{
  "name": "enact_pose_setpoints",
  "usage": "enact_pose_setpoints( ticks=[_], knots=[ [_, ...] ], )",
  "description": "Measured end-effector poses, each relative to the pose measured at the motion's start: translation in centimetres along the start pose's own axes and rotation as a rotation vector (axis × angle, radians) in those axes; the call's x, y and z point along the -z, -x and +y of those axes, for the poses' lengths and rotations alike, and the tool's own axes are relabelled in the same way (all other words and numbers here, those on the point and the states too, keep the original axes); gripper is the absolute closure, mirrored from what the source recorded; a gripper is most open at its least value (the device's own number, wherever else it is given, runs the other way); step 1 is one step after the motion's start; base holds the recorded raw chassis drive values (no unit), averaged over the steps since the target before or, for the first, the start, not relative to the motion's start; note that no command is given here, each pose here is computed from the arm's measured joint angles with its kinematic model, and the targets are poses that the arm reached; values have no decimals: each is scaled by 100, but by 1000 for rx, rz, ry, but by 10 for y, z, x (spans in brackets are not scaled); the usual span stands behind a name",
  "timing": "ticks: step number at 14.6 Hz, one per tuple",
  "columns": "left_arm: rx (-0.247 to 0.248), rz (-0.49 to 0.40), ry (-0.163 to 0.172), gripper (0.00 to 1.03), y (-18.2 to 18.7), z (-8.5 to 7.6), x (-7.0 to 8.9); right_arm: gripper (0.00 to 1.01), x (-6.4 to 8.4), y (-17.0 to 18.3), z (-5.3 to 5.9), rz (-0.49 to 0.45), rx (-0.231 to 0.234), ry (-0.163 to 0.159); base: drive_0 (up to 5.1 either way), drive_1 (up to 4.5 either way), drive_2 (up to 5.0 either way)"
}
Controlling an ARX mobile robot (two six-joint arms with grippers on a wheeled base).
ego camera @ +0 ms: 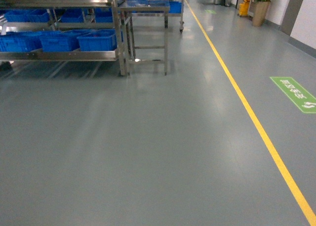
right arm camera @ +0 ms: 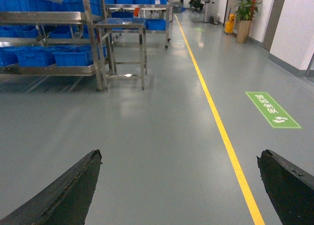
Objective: Pick blue part to blue bin on bottom shelf
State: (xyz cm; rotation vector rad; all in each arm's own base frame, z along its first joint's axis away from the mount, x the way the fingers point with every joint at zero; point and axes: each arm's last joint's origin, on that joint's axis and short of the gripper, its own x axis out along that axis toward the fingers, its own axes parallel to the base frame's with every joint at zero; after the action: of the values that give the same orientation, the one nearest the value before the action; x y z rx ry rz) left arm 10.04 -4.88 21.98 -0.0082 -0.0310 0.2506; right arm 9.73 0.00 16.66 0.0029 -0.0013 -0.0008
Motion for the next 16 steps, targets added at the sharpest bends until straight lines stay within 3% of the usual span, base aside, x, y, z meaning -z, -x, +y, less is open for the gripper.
enact_pose_setpoints(
  ticks=[16],
  knots=[
    [1,5,-6,60,0,0,1,3,0,0,0,0,0,0,-1,420,-422]
  ],
)
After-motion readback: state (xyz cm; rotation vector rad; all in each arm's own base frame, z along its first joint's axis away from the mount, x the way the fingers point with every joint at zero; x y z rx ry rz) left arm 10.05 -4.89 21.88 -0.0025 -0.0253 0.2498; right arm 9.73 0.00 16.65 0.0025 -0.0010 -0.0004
